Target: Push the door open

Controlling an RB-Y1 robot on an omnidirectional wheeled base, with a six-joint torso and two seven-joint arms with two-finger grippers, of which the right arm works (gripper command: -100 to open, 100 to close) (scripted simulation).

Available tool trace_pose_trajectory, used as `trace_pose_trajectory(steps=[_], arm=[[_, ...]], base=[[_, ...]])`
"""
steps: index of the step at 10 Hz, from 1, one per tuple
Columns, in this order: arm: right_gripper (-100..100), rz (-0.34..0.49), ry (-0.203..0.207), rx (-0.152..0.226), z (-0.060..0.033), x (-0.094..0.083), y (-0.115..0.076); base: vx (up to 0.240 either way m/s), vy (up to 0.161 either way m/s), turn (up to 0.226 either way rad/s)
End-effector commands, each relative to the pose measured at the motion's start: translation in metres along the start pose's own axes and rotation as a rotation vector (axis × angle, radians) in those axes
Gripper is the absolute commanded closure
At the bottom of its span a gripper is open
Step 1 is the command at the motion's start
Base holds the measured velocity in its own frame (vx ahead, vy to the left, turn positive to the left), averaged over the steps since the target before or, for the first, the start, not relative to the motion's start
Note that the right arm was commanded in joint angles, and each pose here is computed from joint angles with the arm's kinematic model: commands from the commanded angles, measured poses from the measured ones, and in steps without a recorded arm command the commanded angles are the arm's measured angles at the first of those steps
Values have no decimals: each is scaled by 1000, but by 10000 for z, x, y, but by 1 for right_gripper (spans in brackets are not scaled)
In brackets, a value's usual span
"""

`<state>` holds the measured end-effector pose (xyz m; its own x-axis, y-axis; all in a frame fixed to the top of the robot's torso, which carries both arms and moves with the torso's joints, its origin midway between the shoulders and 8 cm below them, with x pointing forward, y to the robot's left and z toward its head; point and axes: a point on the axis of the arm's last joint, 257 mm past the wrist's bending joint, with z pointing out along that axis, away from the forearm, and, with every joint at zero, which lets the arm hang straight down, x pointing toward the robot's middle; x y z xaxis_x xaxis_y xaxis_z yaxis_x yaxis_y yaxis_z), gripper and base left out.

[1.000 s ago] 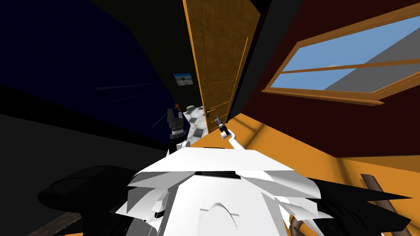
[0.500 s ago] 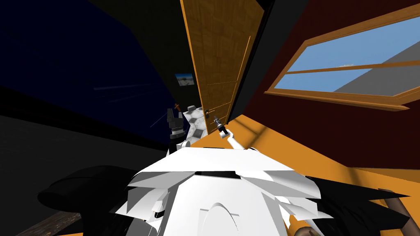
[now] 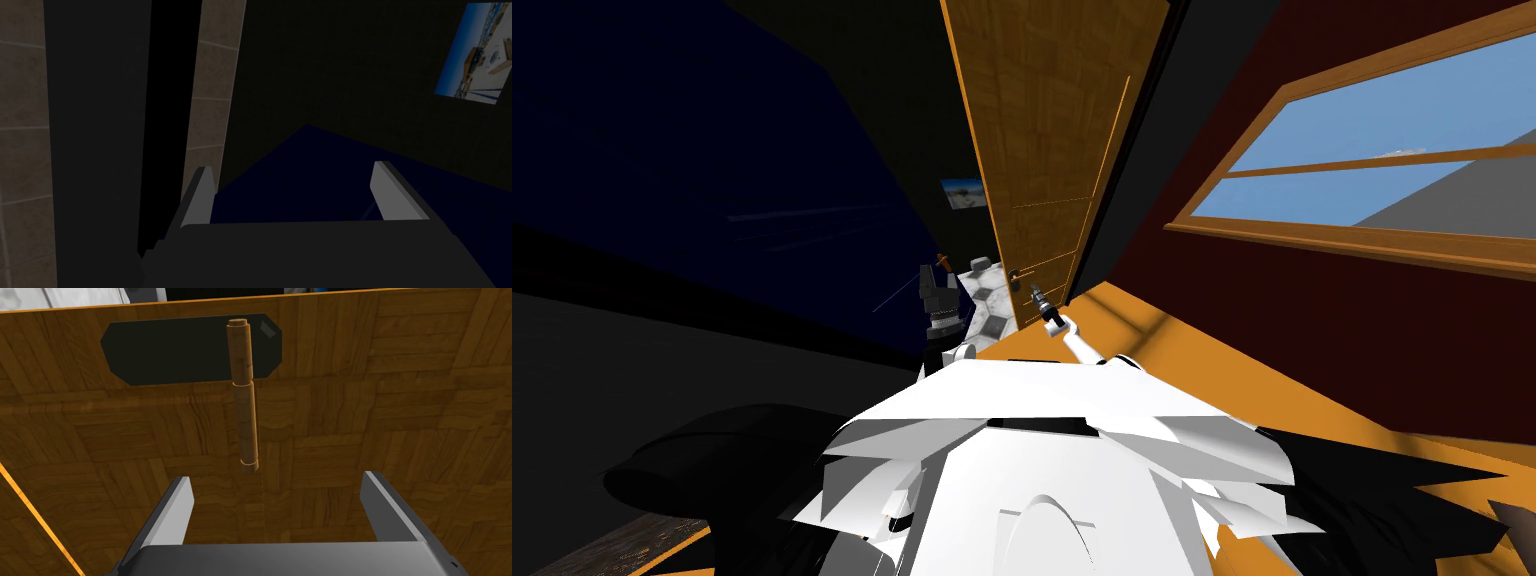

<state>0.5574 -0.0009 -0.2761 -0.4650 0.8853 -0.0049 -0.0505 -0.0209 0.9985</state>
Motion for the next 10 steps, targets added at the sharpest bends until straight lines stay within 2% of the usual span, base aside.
trace_pose_trajectory(steps=[1, 6, 7, 8, 10], arm=[[-100, 0, 8, 14, 37, 45, -48], [-100, 6, 36, 53, 128, 242, -168], [-100, 5, 32, 49, 121, 205, -171], [-100, -16, 20, 57, 93, 61, -204], [-100, -26, 12, 60, 77, -25, -218]], base=[[78, -71, 57], [67, -78, 53], [36, -28, 15], [73, 38, 25], [145, 75, 16]])
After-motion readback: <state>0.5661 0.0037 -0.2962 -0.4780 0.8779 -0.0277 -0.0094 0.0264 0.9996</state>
